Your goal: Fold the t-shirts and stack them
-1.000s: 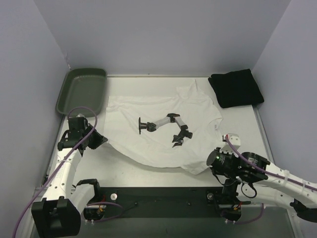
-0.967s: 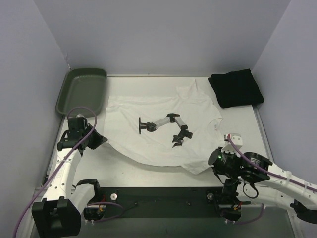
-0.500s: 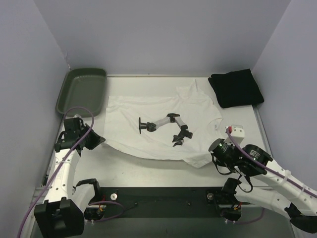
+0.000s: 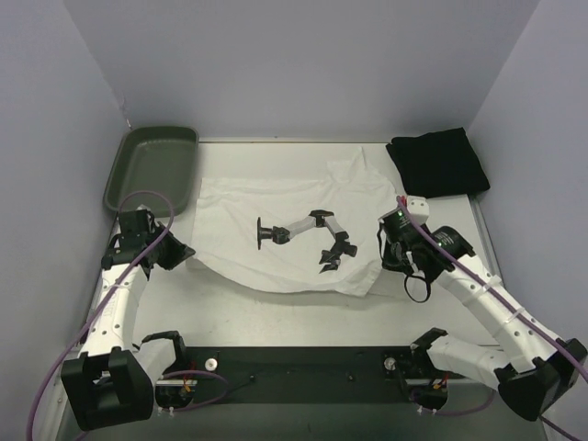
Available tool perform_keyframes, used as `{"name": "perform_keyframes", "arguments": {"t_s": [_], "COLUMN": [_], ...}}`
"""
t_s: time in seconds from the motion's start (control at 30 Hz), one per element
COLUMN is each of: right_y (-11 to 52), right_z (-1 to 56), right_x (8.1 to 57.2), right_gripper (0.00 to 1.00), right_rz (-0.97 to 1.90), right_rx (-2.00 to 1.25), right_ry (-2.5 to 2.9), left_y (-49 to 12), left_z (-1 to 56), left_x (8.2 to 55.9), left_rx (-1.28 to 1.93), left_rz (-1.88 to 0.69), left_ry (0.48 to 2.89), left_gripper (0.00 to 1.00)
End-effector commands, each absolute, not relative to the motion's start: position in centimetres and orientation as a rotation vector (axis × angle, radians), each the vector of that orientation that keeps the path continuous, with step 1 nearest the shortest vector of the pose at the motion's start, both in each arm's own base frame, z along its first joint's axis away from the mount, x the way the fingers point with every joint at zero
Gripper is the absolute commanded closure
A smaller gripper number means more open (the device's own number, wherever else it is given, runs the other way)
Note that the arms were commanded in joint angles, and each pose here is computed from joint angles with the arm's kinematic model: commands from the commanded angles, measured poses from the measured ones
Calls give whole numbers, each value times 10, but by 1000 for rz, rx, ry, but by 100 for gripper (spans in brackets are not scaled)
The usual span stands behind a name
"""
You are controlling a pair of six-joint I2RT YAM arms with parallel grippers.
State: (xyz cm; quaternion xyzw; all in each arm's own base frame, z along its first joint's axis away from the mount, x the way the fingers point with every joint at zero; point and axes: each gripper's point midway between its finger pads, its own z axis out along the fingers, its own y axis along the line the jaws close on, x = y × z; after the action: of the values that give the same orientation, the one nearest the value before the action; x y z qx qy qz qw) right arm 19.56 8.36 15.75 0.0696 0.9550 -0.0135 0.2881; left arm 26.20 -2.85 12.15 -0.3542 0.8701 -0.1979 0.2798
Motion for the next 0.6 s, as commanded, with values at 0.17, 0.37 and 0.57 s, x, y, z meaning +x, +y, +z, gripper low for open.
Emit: {"name": "perform_keyframes", "arguments": {"t_s": [0.17, 0.37, 0.57], "right_y": [107, 120, 127], "right_z": [186, 197, 196], "right_x": [253, 280, 297], "right_gripper": [100, 100, 100], "right_rz": [103, 162, 196], "right_rx": [107, 121, 116], "right_ry": [2528, 2510, 2522], "left_y": [-21, -17, -14], "left_z": [137, 136, 132], "left_x": [282, 283, 291], "left_rx": [-934, -951, -985], "left_rz": [-535, -528, -524], "left_ry": [2252, 2247, 2242], "left_gripper": [100, 100, 100]}}
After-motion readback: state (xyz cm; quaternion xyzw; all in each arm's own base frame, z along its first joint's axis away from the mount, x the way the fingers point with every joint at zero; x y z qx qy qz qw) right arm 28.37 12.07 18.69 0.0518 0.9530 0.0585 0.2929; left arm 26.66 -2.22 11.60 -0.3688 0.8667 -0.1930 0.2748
